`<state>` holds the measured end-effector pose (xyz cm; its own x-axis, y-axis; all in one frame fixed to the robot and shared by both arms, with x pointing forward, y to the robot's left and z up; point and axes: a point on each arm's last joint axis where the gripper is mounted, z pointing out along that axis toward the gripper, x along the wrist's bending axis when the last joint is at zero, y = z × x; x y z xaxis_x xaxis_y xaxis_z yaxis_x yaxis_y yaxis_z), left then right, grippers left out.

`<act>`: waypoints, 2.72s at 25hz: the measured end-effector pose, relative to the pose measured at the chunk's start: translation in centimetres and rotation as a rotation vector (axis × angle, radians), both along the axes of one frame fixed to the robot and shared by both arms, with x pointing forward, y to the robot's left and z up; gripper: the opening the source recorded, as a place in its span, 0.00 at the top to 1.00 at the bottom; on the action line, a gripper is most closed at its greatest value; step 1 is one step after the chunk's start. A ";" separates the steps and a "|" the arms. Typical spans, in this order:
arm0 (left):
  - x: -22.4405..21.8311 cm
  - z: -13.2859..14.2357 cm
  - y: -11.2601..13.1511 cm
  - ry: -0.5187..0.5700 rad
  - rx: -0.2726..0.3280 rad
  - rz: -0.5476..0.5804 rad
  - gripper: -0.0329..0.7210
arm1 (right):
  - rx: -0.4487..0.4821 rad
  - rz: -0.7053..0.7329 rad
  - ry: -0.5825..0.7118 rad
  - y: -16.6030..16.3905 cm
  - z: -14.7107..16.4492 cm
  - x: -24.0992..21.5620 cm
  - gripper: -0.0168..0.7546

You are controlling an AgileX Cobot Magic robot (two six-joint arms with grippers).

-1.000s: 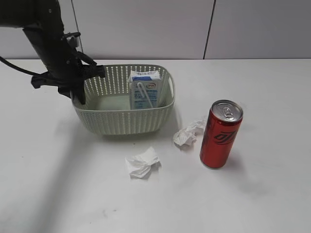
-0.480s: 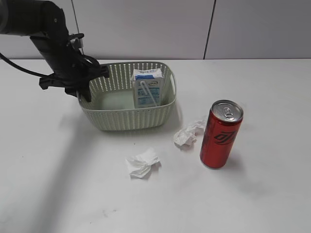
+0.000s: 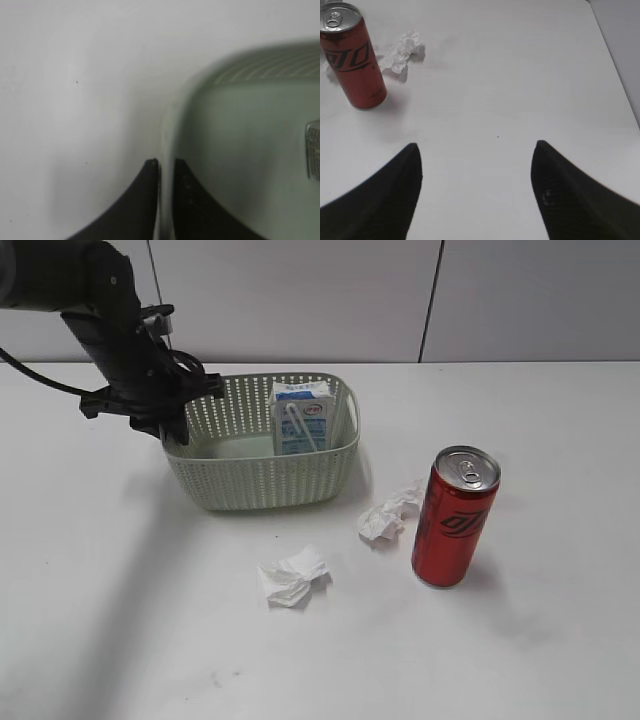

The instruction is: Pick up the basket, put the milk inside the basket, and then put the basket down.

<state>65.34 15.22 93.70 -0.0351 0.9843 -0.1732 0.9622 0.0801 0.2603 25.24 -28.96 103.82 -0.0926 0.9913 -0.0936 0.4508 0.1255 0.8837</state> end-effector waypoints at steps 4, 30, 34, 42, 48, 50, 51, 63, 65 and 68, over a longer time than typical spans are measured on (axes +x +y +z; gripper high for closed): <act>0.2 0.3 -0.1 -0.020 -0.006 -0.013 0.62 | 0.006 0.047 0.001 0.1 0.0 -0.1 0.28; -5.9 16.3 6.6 -0.166 0.166 -0.143 0.13 | 0.029 0.023 0.001 -0.4 0.0 0.0 0.21; -8.6 19.3 6.8 -0.195 0.149 -0.198 0.16 | 0.026 0.039 0.001 -0.4 0.0 -0.1 0.21; -16.3 21.0 8.1 -0.271 0.088 -0.227 0.17 | 0.028 0.039 0.000 -0.4 0.0 -0.1 0.21; -22.6 18.6 9.7 -0.263 0.088 -0.227 0.17 | 0.028 0.038 0.000 -0.4 0.0 -0.1 0.21; -24.9 18.1 10.3 -0.286 0.084 -0.225 0.17 | 0.028 0.038 0.000 -0.4 0.0 -0.1 0.21; -25.8 17.6 10.5 -0.294 0.082 -0.224 0.17 | 0.028 0.038 0.000 -0.4 0.0 -0.1 0.21; -34.2 13.8 12.6 -0.507 0.042 -0.203 0.18 | 0.030 0.036 0.001 -0.4 0.0 -0.1 0.21; -35.0 13.2 12.8 -0.535 0.041 -0.201 0.18 | 0.030 0.036 0.001 -0.4 0.0 -0.1 0.21; -35.7 12.5 13.1 -0.572 0.037 -0.197 0.18 | 0.031 0.035 0.001 -0.4 0.0 -0.1 0.21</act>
<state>29.62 28.27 106.19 0.2370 0.9685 -0.0766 0.6649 -0.1042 0.7396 25.19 -29.38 103.82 -0.1273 0.9898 -0.0633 0.4471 0.1143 0.8871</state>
